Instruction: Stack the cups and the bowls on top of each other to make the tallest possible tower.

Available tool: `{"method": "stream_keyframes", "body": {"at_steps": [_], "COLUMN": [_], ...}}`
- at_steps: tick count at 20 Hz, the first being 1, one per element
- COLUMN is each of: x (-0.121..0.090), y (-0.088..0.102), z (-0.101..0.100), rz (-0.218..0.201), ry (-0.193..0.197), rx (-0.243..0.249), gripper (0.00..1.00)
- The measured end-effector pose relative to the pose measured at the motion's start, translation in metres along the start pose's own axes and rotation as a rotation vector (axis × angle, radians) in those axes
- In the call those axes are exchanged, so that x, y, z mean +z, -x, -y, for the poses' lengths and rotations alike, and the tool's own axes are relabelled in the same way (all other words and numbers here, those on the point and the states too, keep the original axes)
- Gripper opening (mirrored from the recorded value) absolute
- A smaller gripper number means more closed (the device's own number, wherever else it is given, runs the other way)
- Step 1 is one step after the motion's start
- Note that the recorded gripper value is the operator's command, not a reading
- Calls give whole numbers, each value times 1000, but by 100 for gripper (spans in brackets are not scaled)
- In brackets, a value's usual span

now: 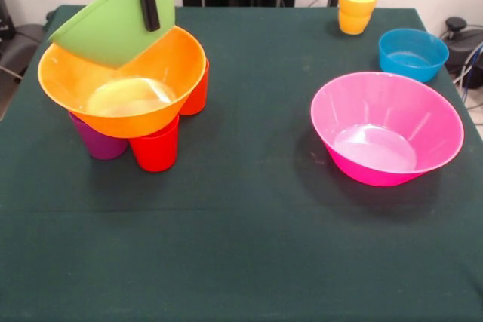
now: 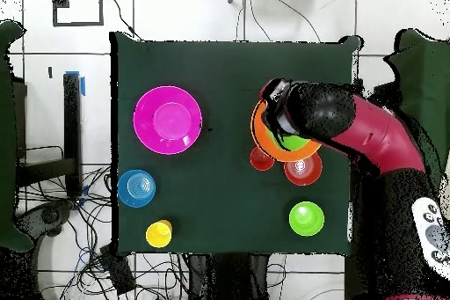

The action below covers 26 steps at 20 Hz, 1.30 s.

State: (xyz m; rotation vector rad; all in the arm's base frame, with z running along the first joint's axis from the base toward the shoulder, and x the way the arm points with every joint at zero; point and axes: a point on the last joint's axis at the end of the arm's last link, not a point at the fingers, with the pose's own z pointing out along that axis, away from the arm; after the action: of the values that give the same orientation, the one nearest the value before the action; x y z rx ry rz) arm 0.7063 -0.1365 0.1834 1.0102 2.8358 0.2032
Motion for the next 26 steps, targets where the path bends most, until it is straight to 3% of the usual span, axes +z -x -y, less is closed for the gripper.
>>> {"method": "stream_keyframes", "body": {"at_steps": [6, 16, 17, 26], "x": [9, 7, 8, 6], "y": [26, 48, 48, 46], "z": [-4, -5, -4, -3], "rz": [38, 68, 68, 57], "ry": [7, 25, 24, 18], "rx": [-14, -7, -6, -9], "gripper": [0, 0, 100, 100]}}
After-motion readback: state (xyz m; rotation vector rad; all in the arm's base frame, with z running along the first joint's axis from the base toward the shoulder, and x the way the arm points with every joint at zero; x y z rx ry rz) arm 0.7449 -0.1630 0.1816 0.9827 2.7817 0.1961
